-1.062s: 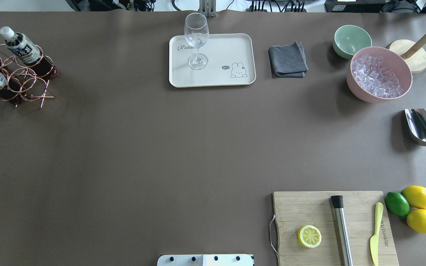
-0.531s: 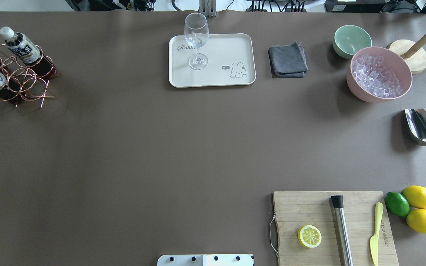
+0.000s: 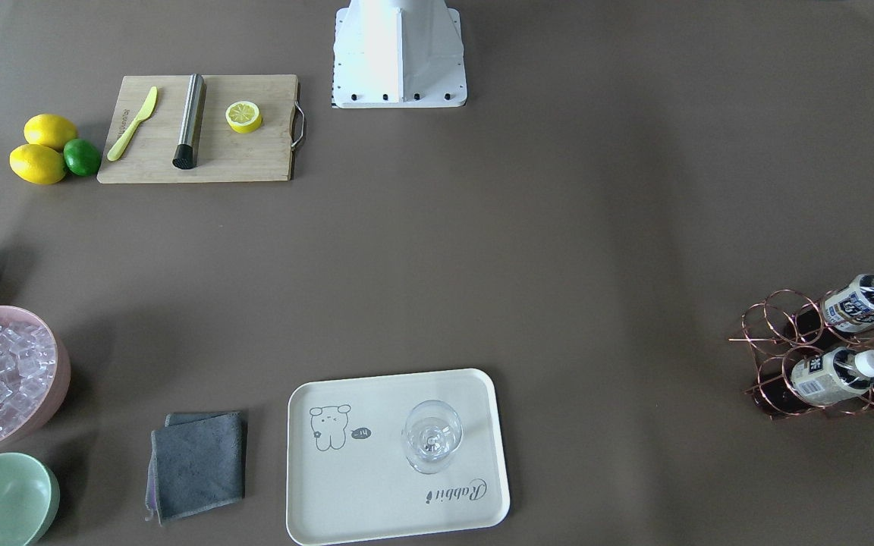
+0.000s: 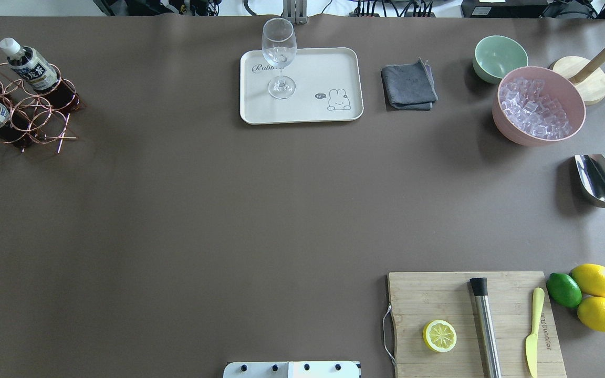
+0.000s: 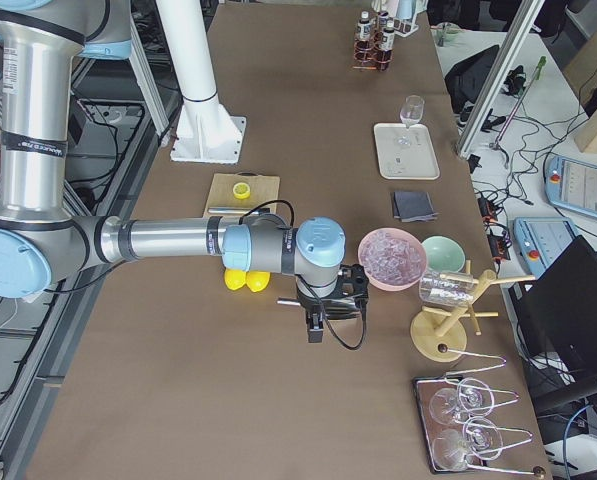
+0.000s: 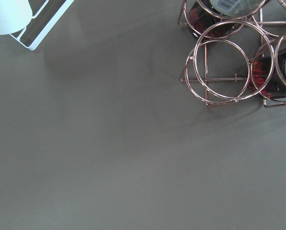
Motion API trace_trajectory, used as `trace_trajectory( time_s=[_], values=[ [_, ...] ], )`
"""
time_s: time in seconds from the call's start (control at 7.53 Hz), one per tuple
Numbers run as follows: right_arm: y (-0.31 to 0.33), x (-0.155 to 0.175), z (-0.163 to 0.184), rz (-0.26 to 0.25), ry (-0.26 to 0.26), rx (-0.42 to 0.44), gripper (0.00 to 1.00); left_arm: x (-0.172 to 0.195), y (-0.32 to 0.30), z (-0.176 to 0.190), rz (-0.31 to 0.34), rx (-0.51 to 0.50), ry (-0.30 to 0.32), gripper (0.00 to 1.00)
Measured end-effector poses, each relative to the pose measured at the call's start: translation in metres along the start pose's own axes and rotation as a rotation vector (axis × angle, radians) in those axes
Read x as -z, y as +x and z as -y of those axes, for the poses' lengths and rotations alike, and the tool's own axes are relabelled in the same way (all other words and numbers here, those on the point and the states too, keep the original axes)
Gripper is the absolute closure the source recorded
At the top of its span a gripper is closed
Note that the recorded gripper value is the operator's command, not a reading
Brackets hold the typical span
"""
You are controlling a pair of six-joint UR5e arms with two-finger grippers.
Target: Take tea from basket to plate
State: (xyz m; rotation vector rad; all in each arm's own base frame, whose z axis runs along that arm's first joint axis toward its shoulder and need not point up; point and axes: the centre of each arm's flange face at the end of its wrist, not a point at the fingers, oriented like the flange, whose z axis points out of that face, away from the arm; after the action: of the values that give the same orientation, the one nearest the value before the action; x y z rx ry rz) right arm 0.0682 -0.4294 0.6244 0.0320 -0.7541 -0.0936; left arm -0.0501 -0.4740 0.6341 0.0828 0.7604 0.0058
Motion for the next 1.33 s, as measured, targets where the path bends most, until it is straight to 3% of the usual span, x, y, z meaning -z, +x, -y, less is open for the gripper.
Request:
trace_trajectory(
  time_s=[0.4, 0.66, 1.33],
  values=[
    [0.001, 0.0, 0.0, 0.0, 0.0, -0.002, 0.0, 0.014, 0.014, 0.004, -0.002, -0.031, 0.028, 0.03],
    [0.001, 0.001, 0.0, 0.0, 0.002, -0.002, 0.0, 0.03, 0.03, 0.011, -0.002, -0.11, 0.061, 0.03],
    [0.001, 0.001, -0.001, 0.0, 0.003, -0.004, 0.0, 0.101, 0.052, 0.058, 0.053, -0.654, 0.154, 0.03]
  ],
)
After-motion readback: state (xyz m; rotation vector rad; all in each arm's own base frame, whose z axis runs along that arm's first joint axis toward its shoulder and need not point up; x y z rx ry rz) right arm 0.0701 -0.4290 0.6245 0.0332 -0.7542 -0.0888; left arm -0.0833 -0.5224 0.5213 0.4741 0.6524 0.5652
